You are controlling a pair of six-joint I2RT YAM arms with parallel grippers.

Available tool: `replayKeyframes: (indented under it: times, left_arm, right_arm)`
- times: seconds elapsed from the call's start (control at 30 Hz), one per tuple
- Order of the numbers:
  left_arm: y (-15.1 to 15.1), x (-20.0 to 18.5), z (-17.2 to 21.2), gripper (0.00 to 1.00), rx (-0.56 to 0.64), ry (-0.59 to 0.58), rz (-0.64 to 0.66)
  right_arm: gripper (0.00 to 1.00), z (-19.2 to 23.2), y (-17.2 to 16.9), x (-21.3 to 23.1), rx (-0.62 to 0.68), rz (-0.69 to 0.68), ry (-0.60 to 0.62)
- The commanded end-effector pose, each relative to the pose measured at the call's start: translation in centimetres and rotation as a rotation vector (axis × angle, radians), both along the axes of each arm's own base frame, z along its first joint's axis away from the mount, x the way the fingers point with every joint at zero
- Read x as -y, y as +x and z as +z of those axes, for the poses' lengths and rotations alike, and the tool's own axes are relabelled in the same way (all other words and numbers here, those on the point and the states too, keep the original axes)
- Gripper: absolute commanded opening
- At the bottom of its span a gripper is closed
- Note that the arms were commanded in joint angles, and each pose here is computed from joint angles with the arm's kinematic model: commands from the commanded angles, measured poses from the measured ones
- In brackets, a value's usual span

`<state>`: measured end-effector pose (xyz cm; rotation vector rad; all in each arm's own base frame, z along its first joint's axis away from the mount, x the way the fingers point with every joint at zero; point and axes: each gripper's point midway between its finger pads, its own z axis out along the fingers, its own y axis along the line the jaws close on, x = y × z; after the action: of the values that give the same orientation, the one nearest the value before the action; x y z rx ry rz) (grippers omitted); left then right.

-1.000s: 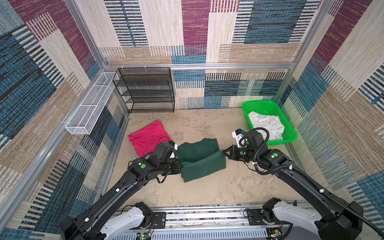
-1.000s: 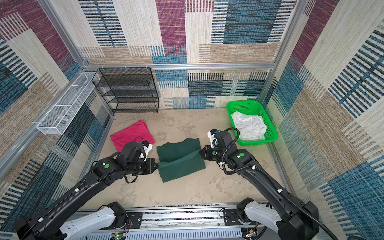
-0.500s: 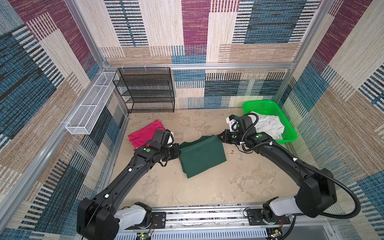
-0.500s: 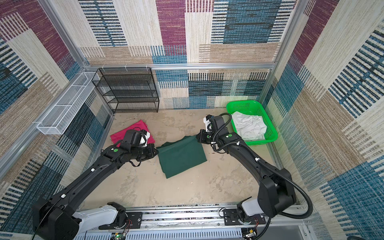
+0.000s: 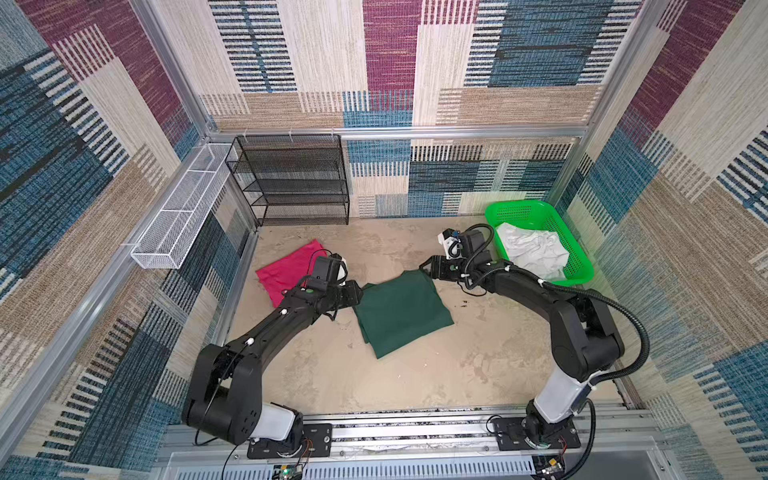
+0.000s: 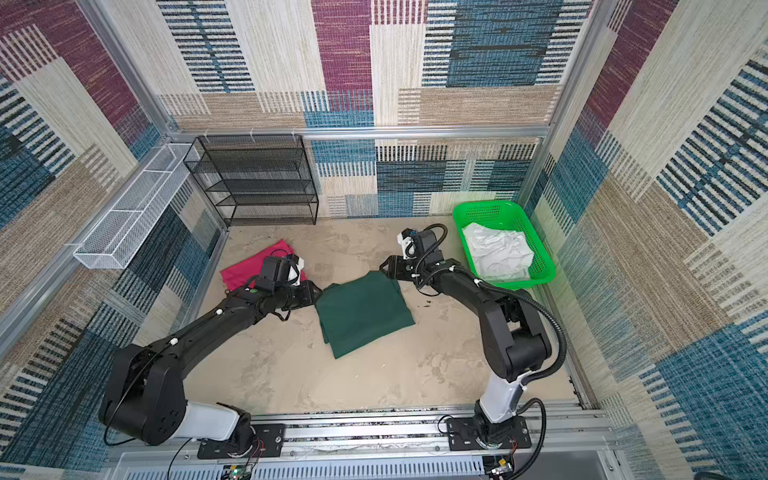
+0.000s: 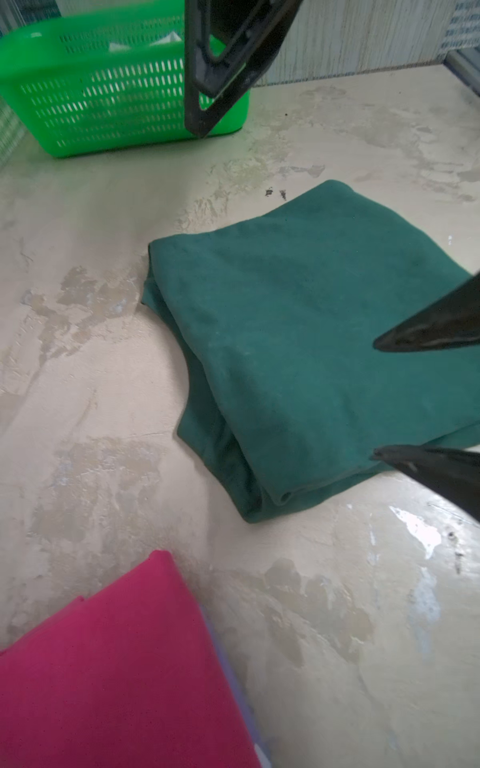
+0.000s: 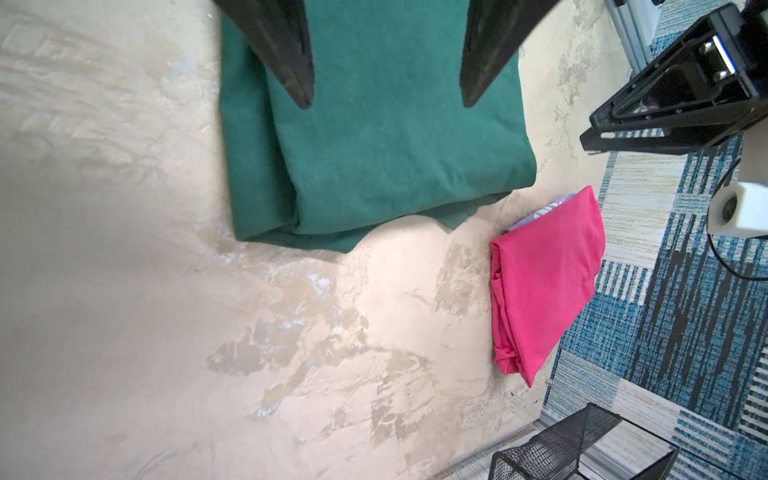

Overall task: Fold and stack the t-shirts
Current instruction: 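Lift the near edge and fold it away from the robot with both grippers, then lay the folded edge down and press the green shirt flat with both grippers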

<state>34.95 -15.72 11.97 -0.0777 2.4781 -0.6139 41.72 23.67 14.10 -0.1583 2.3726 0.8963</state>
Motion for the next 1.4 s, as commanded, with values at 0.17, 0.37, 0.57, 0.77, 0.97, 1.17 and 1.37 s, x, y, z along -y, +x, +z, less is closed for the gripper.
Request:
replayKeyframes:
  times: [0.17,0.37,0.57,0.77,0.97,1.17,1.37]
  left_arm:
    - [1.9,-0.4,-1.9,0.39,0.076,0.09,-0.031]
    - [2.8,-0.6,-4.0,0.35,0.004,0.112,0.01]
    - [3.1,-0.4,-5.2,0.35,-0.025,0.109,0.018]
    - [3.7,0.1,-6.3,0.32,-0.059,0.094,0.018]
    - [3.6,0.7,-5.6,0.06,-0.057,0.062,0.003]
    - [2.8,1.1,-4.1,0.0,-0.033,0.014,-0.017]
    - [2.4,2.5,-1.7,0.0,0.013,-0.073,-0.065]
  right_arm:
    - [0.47,-2.0,2.1,0.6,0.088,0.011,-0.109]
    - [0.43,-4.9,4.2,-0.3,0.081,0.034,-0.132]
    - [0.41,-6.7,4.9,-1.1,0.049,0.07,-0.121]
    - [0.36,-7.9,5.0,-1.9,0.015,0.1,-0.104]
    - [0.04,-7.7,4.7,-2.3,0.02,0.124,-0.083]
    - [0.0,-5.0,4.3,-1.8,0.078,0.099,-0.071]
    - [0.0,-2.3,3.9,-0.7,0.122,0.035,-0.066]
